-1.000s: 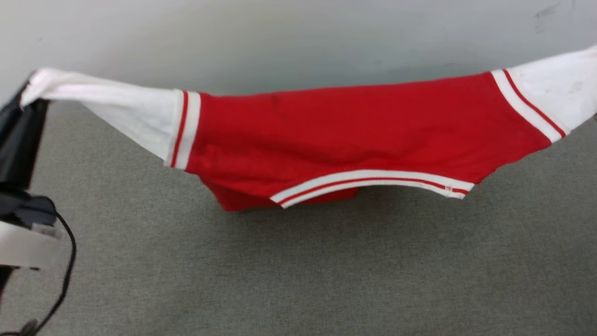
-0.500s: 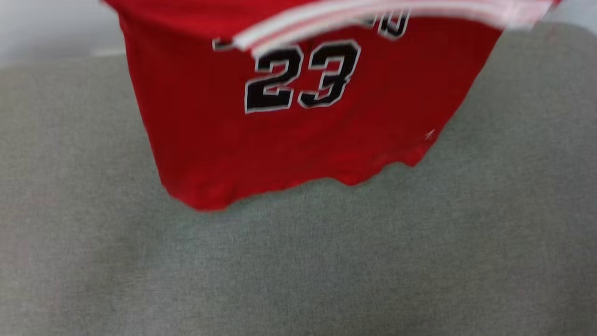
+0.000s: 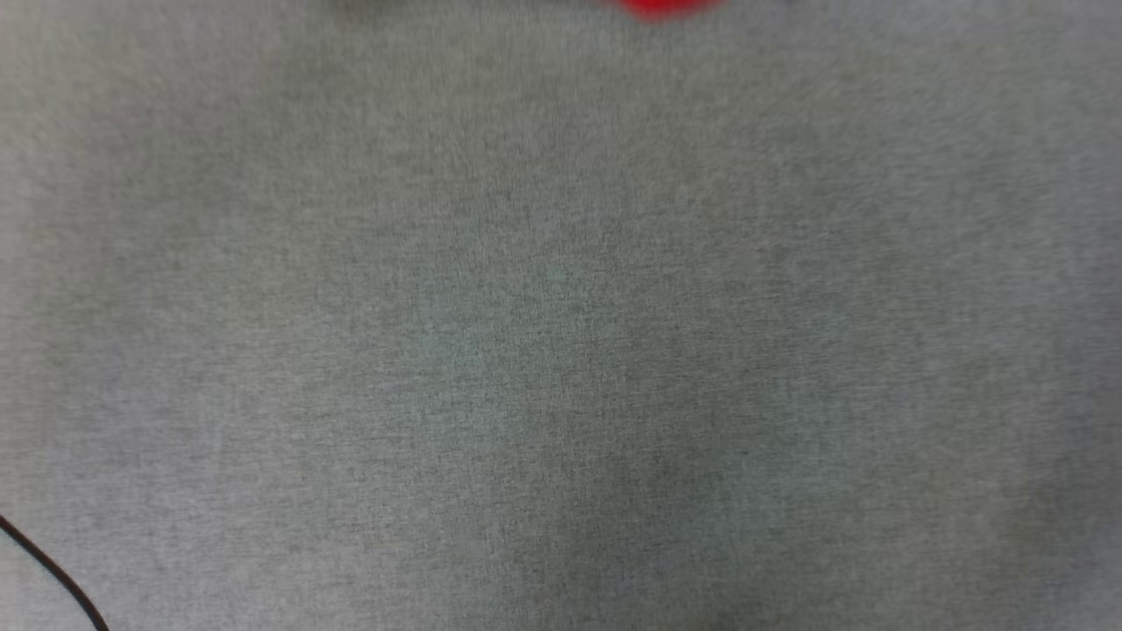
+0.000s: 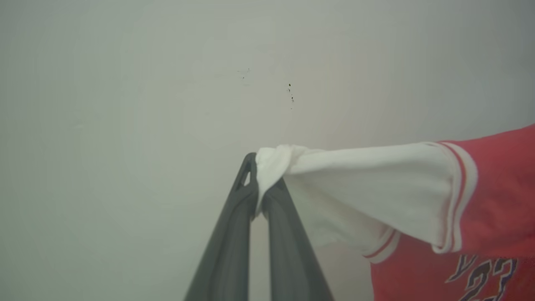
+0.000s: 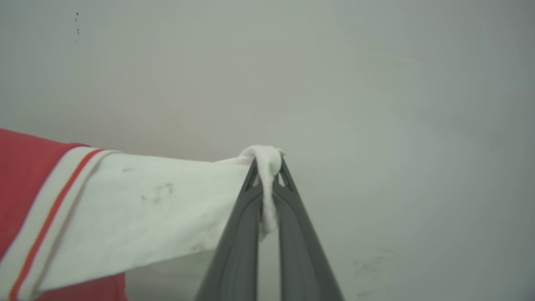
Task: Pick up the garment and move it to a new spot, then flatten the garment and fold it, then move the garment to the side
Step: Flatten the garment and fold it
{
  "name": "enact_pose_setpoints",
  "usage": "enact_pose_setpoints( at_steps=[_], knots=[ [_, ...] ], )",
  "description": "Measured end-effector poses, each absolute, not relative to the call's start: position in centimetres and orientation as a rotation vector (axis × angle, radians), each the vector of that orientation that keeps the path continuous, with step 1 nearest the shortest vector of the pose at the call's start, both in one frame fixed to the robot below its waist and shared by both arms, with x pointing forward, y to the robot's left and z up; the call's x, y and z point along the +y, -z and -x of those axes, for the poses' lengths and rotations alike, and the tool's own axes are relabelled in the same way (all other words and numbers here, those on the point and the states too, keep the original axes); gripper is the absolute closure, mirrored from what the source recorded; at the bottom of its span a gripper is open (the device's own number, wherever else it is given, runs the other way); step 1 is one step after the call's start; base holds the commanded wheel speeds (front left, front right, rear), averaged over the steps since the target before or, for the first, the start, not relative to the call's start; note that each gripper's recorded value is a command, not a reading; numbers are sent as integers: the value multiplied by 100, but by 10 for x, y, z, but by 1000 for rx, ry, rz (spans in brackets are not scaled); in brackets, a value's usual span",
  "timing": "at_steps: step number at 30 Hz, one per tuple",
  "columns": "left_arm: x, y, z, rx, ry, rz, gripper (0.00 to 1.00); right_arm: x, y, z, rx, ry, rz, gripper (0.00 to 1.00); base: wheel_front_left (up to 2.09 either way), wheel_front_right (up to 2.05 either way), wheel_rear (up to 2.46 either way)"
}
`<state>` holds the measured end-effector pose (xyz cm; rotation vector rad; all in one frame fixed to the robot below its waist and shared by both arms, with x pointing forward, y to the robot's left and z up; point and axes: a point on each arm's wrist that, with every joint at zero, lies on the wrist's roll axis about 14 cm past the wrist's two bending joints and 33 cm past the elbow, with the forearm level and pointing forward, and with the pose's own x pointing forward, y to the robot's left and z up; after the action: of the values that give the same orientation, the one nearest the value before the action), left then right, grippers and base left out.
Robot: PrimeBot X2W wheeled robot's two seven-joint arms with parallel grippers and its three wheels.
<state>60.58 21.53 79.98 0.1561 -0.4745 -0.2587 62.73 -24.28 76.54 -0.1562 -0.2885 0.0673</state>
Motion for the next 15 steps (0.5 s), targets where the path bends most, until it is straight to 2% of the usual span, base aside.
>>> enact_pose_setpoints(
  at_steps=[8, 10, 15],
  knots=[
    [227, -774, -655, -468, 214, -134, 100, -242, -739, -674, -311, -43, 148, 100, 0, 0, 0],
    [229, -743, -674, -406, 210, -105, 100, -234, -717, -690, -298, -63, 135, 100, 0, 0, 0],
    [227, -684, -685, -302, 228, -79, 100, -223, -668, -704, -225, -96, 123, 100, 0, 0, 0]
  ],
)
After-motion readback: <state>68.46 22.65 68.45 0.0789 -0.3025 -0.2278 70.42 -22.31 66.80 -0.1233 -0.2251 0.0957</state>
